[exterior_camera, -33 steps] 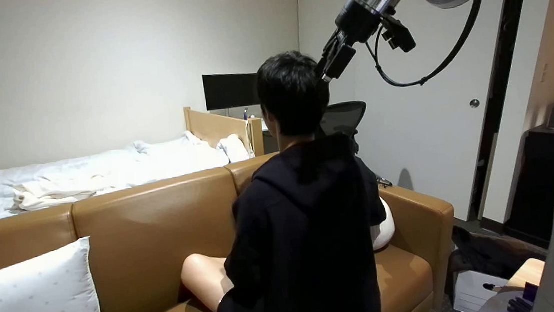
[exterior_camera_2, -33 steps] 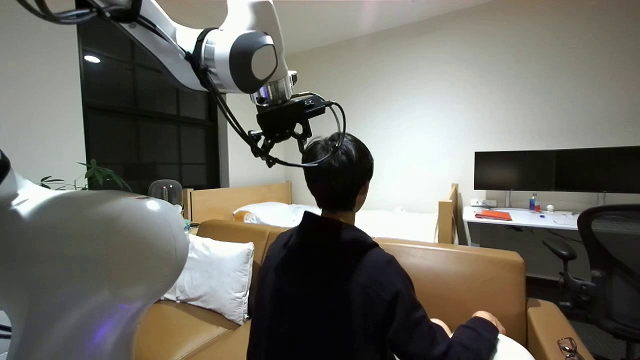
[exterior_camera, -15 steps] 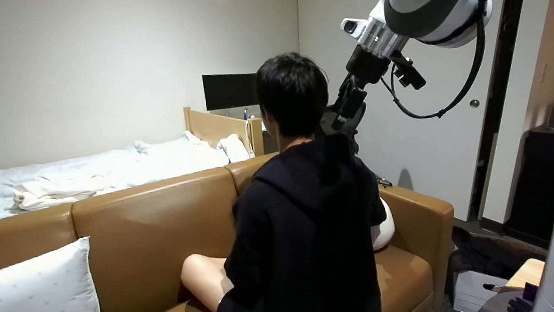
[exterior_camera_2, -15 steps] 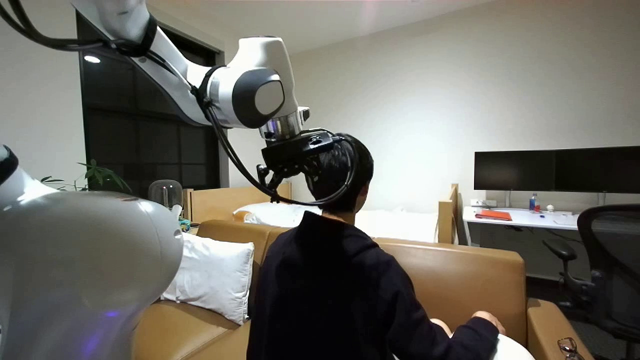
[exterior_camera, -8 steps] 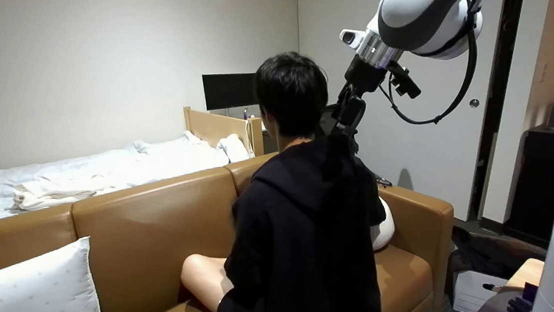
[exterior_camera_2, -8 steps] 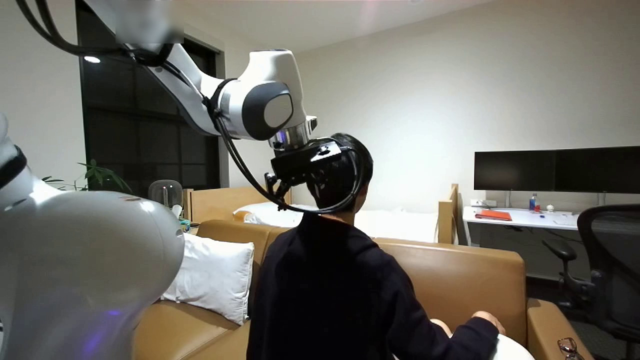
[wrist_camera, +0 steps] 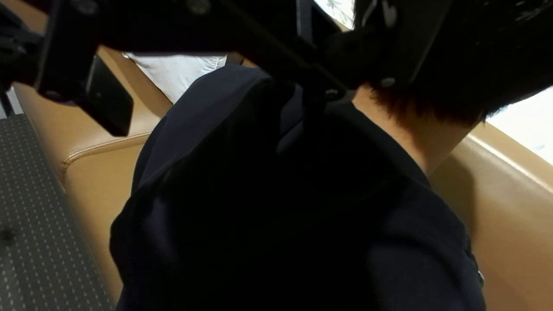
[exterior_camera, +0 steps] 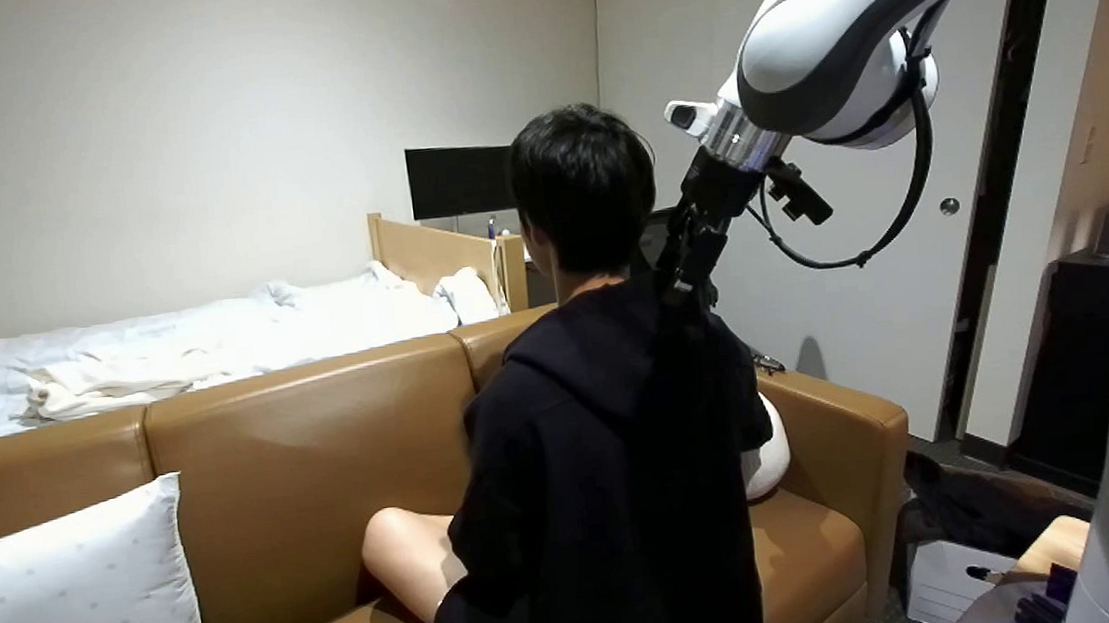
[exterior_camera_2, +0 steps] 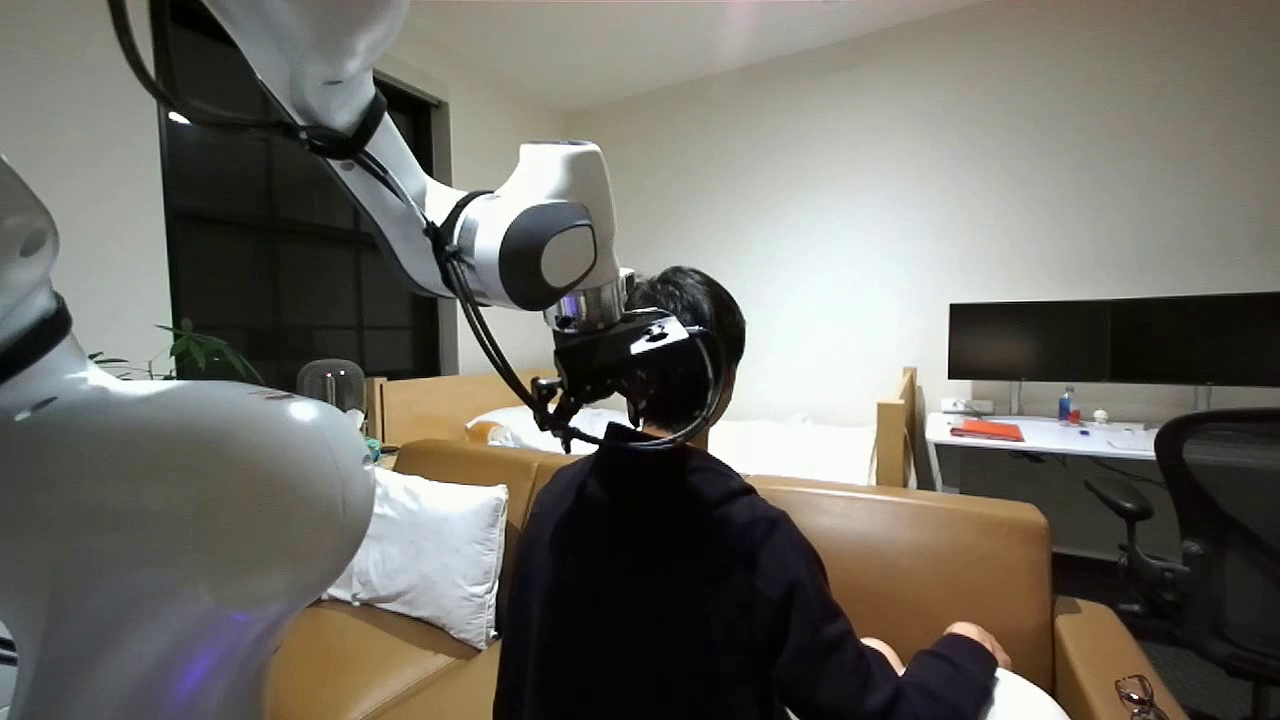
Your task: Put the hood over his head
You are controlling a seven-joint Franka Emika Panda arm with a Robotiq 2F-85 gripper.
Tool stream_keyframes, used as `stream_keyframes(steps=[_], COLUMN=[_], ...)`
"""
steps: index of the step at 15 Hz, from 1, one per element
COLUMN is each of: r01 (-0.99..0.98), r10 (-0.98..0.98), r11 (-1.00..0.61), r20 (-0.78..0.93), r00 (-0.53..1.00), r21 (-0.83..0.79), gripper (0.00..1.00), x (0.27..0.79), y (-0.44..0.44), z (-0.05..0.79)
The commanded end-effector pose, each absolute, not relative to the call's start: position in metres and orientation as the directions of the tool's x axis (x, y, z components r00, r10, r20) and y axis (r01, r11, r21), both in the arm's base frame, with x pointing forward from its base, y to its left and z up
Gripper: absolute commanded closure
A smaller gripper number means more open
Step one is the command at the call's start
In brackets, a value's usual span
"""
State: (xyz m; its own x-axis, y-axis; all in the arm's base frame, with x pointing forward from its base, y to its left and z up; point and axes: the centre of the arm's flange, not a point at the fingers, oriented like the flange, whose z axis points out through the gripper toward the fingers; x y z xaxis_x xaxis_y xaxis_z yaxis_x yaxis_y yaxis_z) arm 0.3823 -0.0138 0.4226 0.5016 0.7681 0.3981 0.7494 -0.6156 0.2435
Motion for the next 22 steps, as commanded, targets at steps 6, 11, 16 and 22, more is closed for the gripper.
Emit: stream_keyframes(steps=[6,11,16,22], r01=[0.771,0.771,0.768,0.764], r10=[0.791,0.789,0.784,0.782], r11=[-0.585,-0.587,-0.593,-0.599], r20=[0.385,0.386,0.386,0.383], r00=[0.475,0.478,0.485,0.492], r21=[0.250,0.247,0.239,0.240], gripper=[0.00,0.00,0.33,0.72], x=[0.3951,0.3955,0.3971,0.3988], y=[-0.0173,-0.0147,-0.0160,-0.0166], z=[0.4156,0.4143,0.4122,0.4118])
